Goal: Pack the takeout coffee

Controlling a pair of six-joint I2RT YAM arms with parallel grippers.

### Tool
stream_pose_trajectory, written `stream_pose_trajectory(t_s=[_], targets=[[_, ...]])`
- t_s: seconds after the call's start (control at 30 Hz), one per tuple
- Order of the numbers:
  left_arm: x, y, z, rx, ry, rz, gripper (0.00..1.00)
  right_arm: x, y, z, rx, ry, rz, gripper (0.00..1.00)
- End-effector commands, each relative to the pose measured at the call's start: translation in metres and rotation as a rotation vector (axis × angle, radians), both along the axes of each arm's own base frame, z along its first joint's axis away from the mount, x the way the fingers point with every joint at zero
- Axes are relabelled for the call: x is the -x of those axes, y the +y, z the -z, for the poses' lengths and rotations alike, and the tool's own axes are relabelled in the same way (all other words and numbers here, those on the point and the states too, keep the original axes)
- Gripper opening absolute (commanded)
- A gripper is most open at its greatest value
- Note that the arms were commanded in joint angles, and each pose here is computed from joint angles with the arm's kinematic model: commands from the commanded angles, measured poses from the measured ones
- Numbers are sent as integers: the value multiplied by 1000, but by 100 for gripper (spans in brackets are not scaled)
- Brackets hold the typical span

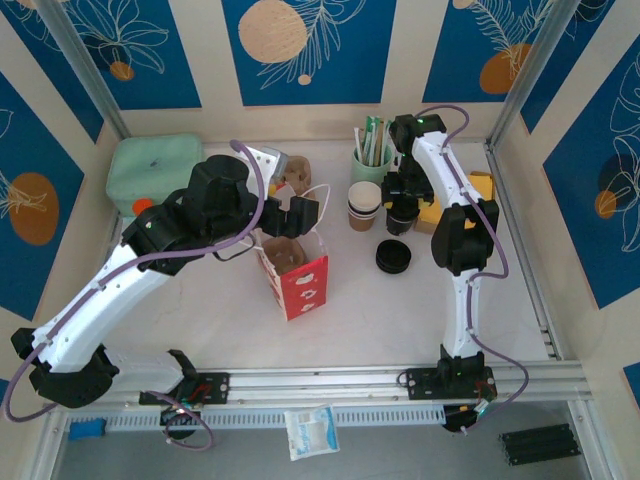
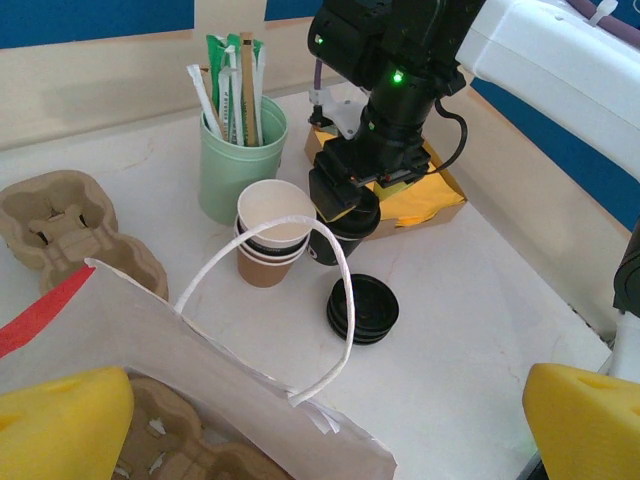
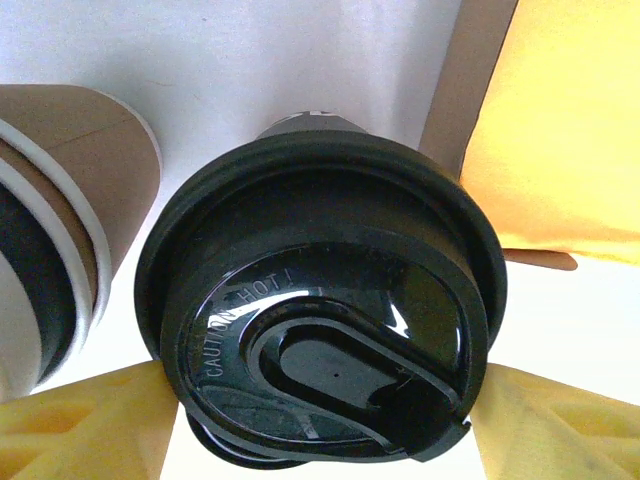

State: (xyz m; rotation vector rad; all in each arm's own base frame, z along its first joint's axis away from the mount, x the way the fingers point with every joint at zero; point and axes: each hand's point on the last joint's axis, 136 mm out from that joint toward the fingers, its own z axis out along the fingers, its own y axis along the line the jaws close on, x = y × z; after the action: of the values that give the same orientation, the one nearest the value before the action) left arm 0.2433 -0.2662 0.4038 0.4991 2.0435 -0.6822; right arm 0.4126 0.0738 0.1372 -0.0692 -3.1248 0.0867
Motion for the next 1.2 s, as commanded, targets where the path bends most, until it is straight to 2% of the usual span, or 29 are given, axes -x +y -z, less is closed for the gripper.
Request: stream_pose_trajectory(t_s=[0.0, 0.37, 0.57, 0.87, 1.17], targets=[[2, -2, -13, 23, -27, 22, 100, 1, 3, 17, -23, 40, 6, 76], [2, -1, -14, 28, -27, 20, 100, 3, 2, 29, -18, 59, 11, 75], [3, -1, -17, 38, -29, 19, 99, 4, 3, 26, -23, 49, 13, 72], [2, -1, -17, 40, -28, 18, 99, 2, 3, -2, -39, -25, 19, 66], [3, -1, -16, 39, -25, 20, 99, 3, 5, -34, -51, -102, 22, 66]])
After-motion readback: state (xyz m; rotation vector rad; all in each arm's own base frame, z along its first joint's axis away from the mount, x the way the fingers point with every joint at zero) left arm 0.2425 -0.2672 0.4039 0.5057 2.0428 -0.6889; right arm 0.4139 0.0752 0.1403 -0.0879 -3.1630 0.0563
